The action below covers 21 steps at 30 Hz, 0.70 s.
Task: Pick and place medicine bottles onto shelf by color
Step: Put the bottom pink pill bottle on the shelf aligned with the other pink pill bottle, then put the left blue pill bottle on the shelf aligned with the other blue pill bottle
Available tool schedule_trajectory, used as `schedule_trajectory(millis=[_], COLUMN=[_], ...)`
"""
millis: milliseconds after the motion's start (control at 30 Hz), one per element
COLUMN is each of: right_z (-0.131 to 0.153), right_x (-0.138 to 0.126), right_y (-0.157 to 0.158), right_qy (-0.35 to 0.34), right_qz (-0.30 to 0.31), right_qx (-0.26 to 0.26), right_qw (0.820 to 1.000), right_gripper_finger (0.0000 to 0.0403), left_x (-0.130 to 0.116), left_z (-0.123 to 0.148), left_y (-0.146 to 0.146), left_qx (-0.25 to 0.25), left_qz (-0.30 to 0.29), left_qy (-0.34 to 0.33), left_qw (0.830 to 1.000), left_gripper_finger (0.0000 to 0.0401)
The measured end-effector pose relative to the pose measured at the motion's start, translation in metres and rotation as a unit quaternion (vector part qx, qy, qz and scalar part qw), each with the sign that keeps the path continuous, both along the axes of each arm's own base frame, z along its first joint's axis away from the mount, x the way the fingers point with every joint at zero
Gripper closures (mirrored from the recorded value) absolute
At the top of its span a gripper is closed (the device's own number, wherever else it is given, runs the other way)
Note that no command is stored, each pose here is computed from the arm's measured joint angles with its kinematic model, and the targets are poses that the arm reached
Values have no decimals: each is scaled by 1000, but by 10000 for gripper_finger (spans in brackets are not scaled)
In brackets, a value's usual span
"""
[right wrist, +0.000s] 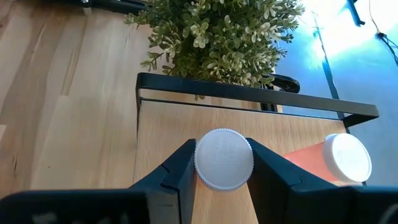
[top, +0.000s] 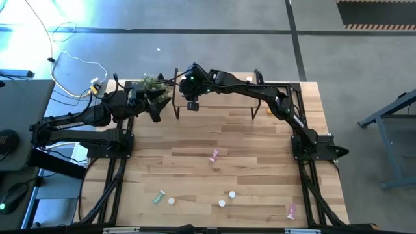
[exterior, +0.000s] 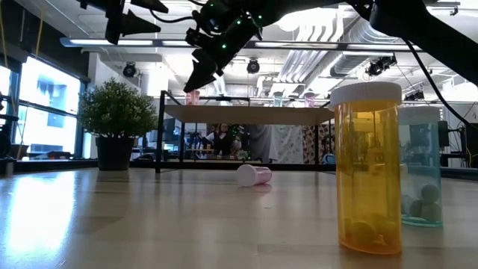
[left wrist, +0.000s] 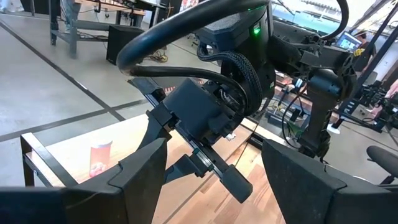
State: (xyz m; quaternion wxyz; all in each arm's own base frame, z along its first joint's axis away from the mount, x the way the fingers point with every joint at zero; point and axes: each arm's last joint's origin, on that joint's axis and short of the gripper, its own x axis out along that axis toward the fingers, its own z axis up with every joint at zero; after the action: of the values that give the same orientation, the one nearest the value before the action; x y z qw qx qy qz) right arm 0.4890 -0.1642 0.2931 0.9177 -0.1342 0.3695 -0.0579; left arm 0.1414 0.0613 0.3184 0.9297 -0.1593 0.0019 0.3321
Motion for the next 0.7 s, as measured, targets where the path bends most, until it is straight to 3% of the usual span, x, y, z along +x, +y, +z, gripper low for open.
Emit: schedule_trajectory(millis=[267, 700], right_z=[0, 2], right_x=[0, 1], right_y=[0, -2], right_qy=[0, -5], right_qz=[0, -16], right_qx=[0, -15], right_qw=[1000, 1000], right_gripper_finger=[291, 219], left_x=[0, 0], left_z=[0, 0], left_y=[0, 0], left_qx=[0, 0], left_qz=[0, 0], left_qy=[0, 0], left_qw=[1000, 1000], left_gripper_finger=[146, 146])
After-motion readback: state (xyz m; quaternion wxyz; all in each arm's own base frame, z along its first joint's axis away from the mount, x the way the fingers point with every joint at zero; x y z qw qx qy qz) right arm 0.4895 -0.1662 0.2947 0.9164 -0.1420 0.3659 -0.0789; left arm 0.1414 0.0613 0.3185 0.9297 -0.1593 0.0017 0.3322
